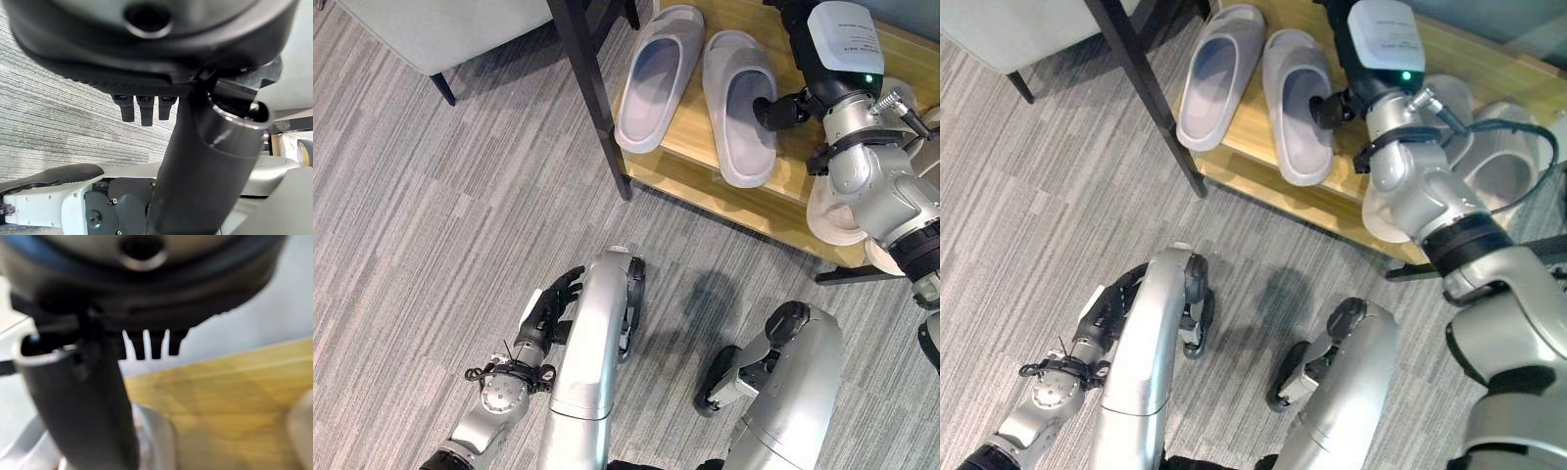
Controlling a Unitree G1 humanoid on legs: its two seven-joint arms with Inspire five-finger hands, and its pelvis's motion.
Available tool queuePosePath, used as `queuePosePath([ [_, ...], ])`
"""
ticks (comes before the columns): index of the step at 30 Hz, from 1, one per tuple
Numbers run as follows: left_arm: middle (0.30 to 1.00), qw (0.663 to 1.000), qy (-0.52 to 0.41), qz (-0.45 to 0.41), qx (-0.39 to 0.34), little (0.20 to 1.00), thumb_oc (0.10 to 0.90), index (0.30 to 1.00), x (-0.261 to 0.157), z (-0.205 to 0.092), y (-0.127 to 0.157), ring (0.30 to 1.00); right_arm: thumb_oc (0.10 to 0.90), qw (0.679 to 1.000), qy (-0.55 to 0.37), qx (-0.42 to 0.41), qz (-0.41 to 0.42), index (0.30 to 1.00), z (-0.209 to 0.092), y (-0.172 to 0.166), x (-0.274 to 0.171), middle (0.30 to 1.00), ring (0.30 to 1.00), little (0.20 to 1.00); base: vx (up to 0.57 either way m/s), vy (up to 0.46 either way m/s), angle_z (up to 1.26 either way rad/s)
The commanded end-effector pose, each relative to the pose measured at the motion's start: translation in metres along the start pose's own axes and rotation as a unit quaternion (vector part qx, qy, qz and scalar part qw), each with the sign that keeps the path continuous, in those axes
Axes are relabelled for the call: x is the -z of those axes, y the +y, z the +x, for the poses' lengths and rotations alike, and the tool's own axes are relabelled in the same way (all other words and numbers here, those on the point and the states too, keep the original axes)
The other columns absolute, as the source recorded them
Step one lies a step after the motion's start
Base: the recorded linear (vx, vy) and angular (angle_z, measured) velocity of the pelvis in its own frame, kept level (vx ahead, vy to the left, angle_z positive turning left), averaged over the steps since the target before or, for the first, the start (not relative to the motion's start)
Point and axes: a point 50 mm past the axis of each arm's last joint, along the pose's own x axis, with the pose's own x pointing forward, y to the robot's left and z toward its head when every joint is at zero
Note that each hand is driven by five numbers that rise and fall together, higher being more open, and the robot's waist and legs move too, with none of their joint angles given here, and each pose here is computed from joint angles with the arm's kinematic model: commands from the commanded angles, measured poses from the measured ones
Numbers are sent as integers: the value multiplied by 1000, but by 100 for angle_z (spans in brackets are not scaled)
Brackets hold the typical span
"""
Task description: Arrange the slippers neatly on the shoe rack.
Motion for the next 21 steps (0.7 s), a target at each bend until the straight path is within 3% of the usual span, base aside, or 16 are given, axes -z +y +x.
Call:
queuePosePath([
  [1, 900, 997, -73, -26, -13, 900, 800, 900, -34, 22, -10, 900, 800, 989, -80, 108, 60, 900, 11, -53, -31, 900, 900, 900, 0, 0, 0],
  [5, 900, 997, -76, -26, -16, 900, 800, 900, -35, 22, -9, 900, 800, 985, -75, 112, 110, 900, 3, -49, -31, 900, 900, 900, -7, -4, -4],
  [7, 900, 996, -81, -30, -21, 900, 800, 900, -37, 24, -9, 900, 800, 965, -65, 113, 226, 900, -6, -38, -33, 900, 900, 900, 0, 7, -4],
  [10, 900, 996, -82, -22, -17, 900, 800, 900, -39, 27, -10, 900, 800, 946, -51, 106, 304, 900, -10, -29, -34, 900, 900, 900, 4, 26, -5],
  [21, 900, 996, -87, -25, -22, 900, 800, 900, -43, 33, -14, 900, 800, 917, -36, 104, 383, 900, -16, -17, -40, 900, 900, 900, 3, 8, -4],
])
